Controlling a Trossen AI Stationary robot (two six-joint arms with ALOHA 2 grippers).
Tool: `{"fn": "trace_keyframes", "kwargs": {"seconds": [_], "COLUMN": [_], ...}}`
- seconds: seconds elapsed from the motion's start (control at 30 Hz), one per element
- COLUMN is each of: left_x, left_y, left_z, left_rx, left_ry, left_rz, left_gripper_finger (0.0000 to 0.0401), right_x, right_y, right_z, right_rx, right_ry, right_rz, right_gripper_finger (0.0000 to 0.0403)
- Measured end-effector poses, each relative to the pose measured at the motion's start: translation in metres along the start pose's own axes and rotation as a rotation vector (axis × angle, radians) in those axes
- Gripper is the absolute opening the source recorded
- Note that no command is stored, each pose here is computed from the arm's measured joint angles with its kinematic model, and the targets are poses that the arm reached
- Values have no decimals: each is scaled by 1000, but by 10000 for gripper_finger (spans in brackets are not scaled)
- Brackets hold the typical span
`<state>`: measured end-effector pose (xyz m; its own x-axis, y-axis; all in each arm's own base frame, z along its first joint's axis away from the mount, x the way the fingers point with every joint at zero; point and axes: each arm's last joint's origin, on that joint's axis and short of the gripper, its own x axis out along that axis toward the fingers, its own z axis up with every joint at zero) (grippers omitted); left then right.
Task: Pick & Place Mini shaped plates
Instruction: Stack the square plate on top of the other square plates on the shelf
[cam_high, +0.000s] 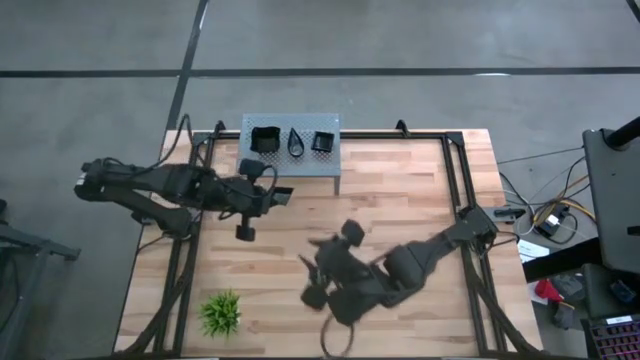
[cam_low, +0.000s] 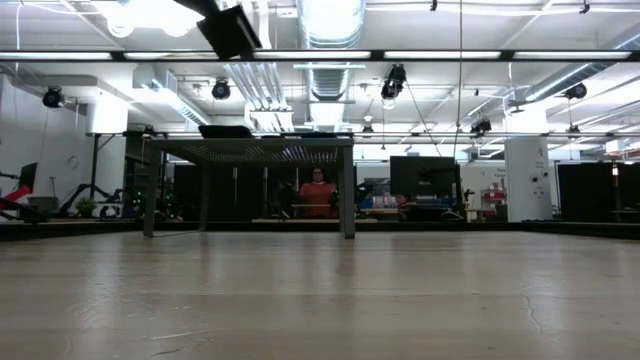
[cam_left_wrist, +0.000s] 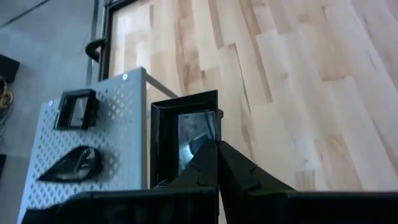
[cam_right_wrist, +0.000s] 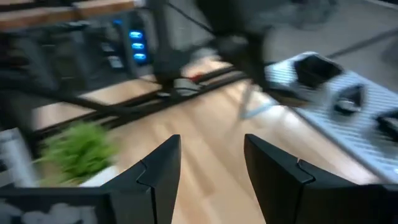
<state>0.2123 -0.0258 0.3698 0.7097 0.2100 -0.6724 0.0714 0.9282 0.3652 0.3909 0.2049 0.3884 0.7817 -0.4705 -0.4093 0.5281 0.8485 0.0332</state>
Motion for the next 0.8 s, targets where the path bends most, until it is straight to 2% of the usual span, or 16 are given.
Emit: {"fn": "trace_keyframes", "kwargs": {"seconds": [0.2,0.37,0.5,0.57,0.7,0.8], "left_x": [24,38,43,39,26,16], "left_y": [6,15,22,26,33,34], "left_z": [9,11,8,6,3,-1], "left_rx": [-10,-24,-37,-50,-69,-73], "left_ry": [1,-3,17,15,-11,-16], "left_rz": [32,2,0,4,26,19], "left_gripper_finger": [0,0,0,0,0,0], "right_x": [-31,-35,-8,13,46,53], "right_y": [27,41,51,50,38,21], "right_z": [-11,-16,-22,-31,-60,-73], "right_rx": [-45,28,47,61,83,131], "right_ry": [-43,-91,-112,-113,-107,-145], "right_rz": [136,200,337,352,345,429], "right_gripper_finger": [177,182,182,180,175,173]}}
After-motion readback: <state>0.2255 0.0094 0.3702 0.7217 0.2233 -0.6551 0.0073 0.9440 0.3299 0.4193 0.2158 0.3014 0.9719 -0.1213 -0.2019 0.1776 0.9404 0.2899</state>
